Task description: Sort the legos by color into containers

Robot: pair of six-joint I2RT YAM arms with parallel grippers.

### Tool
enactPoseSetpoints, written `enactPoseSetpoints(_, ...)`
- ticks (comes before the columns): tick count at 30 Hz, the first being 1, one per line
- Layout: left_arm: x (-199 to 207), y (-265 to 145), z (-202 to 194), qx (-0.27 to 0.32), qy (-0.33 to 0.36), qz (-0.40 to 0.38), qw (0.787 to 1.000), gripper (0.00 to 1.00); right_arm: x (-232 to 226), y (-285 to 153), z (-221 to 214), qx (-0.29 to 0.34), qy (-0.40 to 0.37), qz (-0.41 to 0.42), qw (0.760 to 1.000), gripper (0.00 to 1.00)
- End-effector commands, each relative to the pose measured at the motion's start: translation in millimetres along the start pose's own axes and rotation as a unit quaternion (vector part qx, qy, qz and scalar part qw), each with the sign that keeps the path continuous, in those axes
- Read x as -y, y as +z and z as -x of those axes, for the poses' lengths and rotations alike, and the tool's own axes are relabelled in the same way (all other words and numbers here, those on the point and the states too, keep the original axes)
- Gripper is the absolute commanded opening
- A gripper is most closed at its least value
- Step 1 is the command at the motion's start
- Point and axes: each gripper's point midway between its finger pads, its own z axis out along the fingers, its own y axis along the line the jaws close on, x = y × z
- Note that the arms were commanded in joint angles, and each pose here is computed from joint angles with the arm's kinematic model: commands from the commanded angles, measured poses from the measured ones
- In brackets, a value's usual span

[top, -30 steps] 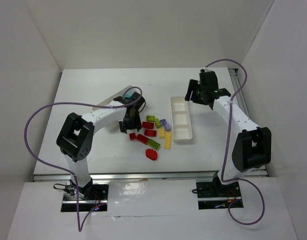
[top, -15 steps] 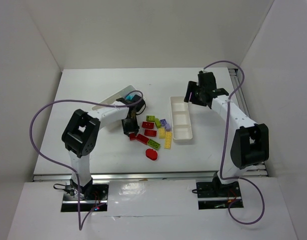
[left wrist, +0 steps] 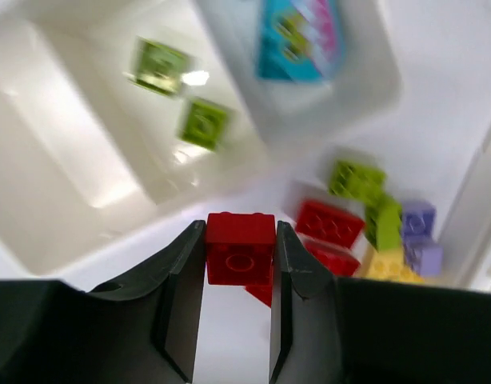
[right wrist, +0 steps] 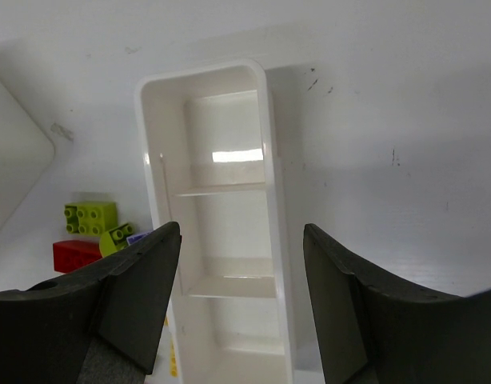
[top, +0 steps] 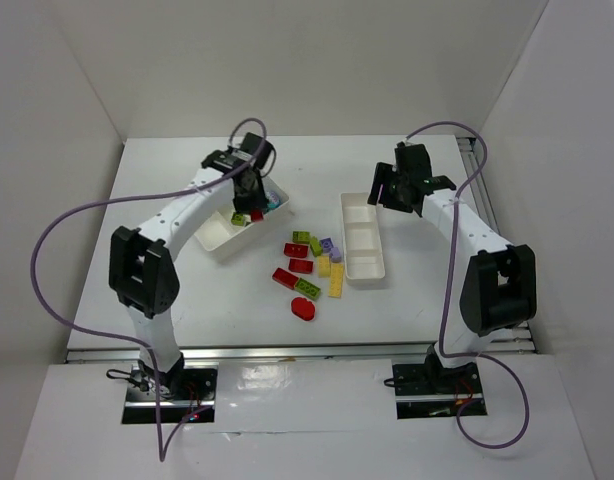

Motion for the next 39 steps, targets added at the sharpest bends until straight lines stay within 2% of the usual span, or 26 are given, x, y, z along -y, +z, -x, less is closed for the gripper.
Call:
enactPoseSetpoints(1, -69, -13, 35, 0.025, -0.038, 0.067, 0.997, 0.26, -6, -9, 17, 0.022, -0.006, 0.004, 1.0, 0.7)
enactPoseSetpoints(3, -93, -6, 43, 0.023, -0.062, 0.081, 0.995, 0.26, -6, -9, 17, 0.022, -0.006, 0.004, 1.0, 0.7)
enactPoseSetpoints(10, -131, 17, 46, 0.004, -0.111, 0.09, 0.99, 0.26, -5, -9, 15, 0.018, -0.006, 0.002, 1.0, 0.7)
enactPoseSetpoints(11, -129, 24, 43, -0.002, -0.111, 0.087, 0.99, 0.29, -4, -6, 13, 0.013, -0.007, 0.001, 1.0, 0.7)
enactPoseSetpoints(12, -132, 25, 46, 0.0, -0.117, 0.084, 0.99, 0.34, -4, -6, 13, 0.013, -0.007, 0.001, 1.0, 0.7)
enactPoseSetpoints(14, -132, 29, 44, -0.006, -0.11, 0.087, 0.99, 0.57, -6, -7, 17, 0.018, -0.006, 0.002, 1.0, 0.7)
enactPoseSetpoints(15, -132, 32, 45, -0.007, -0.11, 0.087, 0.99, 0.73, -6, -7, 17, 0.018, -0.006, 0.002, 1.0, 0.7)
enactPoseSetpoints(18, -119, 26, 46, 0.003, -0.091, 0.08, 0.993, 0.85, -6, -7, 17, 0.018, -0.006, 0.002, 1.0, 0.7)
enactPoseSetpoints(23, -79, -6, 35, 0.038, -0.007, 0.05, 0.998, 0.81, -4, -7, 17, 0.019, -0.006, -0.002, 1.0, 0.7)
enactPoseSetpoints(26, -36, -12, -6, 0.031, 0.083, 0.003, 0.996, 0.79, -8, -7, 16, 0.018, -0.01, 0.001, 1.0, 0.7)
enactPoseSetpoints(27, -26, -13, -32, 0.02, 0.112, -0.007, 0.993, 0.79, -8, -7, 16, 0.018, -0.01, 0.001, 1.0, 0.7)
enactPoseSetpoints(30, -13, -7, -73, -0.026, 0.152, -0.035, 0.987, 0.79, -8, -7, 16, 0.018, -0.01, 0.001, 1.0, 0.7)
enactPoseSetpoints(32, -8, -4, -89, -0.046, 0.169, -0.053, 0.983, 0.78, -6, -6, 12, 0.013, -0.01, -0.001, 1.0, 0.7)
enactPoseSetpoints(35, 10, 3, -118, -0.07, 0.237, -0.11, 0.963, 0.75, -6, -6, 11, 0.013, -0.014, -0.001, 1.0, 0.7)
enactPoseSetpoints(39, 12, 23, -140, -0.093, 0.257, -0.097, 0.957, 0.75, -5, -7, 10, 0.013, -0.014, -0.001, 1.0, 0.7)
